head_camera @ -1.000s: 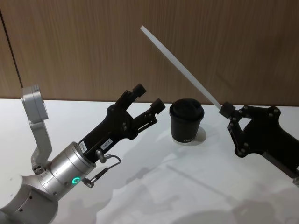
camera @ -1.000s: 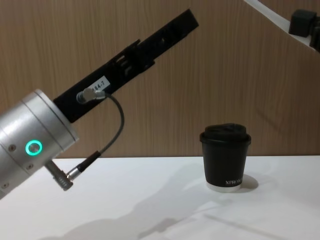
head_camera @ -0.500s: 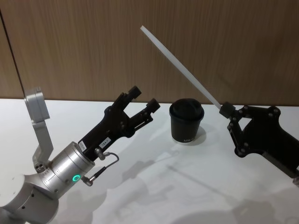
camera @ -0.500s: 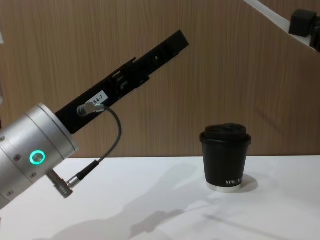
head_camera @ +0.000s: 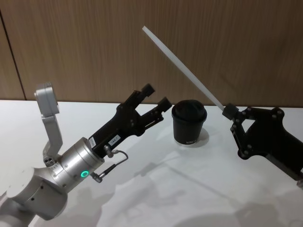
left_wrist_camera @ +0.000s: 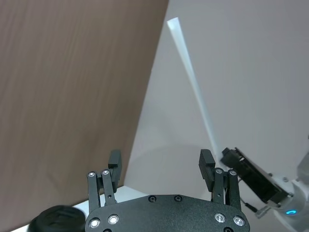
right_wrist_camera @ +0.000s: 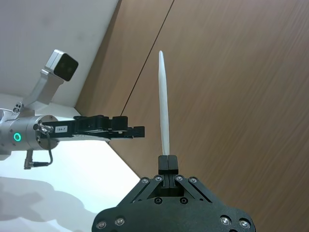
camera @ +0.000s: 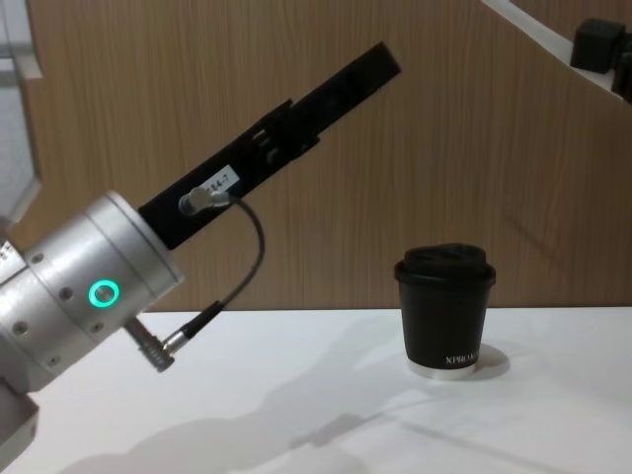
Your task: Pick up the straw with one hand, pass it to the other hand, and insert it into the cup.
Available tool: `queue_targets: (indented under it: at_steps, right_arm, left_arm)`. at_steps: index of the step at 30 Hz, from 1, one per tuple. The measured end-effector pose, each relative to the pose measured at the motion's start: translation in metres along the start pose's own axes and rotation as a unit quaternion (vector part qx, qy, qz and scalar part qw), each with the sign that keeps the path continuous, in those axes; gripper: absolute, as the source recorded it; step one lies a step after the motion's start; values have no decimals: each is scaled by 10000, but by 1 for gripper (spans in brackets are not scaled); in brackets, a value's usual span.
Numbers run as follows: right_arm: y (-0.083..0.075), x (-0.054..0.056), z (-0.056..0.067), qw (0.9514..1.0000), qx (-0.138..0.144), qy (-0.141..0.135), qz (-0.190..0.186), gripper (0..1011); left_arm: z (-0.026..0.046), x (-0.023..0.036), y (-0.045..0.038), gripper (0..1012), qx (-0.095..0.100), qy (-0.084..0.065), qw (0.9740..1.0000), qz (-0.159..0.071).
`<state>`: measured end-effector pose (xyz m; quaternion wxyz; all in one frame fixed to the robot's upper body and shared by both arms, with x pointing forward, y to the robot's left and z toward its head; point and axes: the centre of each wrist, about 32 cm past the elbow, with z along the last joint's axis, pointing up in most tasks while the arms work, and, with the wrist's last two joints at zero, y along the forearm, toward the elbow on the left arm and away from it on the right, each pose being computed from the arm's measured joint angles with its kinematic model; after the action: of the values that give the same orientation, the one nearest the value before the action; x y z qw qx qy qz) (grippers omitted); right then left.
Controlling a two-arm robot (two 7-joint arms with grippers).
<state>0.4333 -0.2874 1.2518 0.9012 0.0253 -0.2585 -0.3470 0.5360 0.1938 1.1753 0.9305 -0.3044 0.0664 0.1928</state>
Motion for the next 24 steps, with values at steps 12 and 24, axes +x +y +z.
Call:
queue_targets:
  at_steps: [12, 24]
  right_arm:
    - [0, 0, 0, 10000, 1, 0, 0, 0]
    - [0, 0, 0, 10000, 0, 0, 0, 0]
  left_arm:
    - [27, 18, -175, 1003, -51, 62, 9993, -354]
    - [36, 82, -282, 1003, -107, 101, 9986, -507]
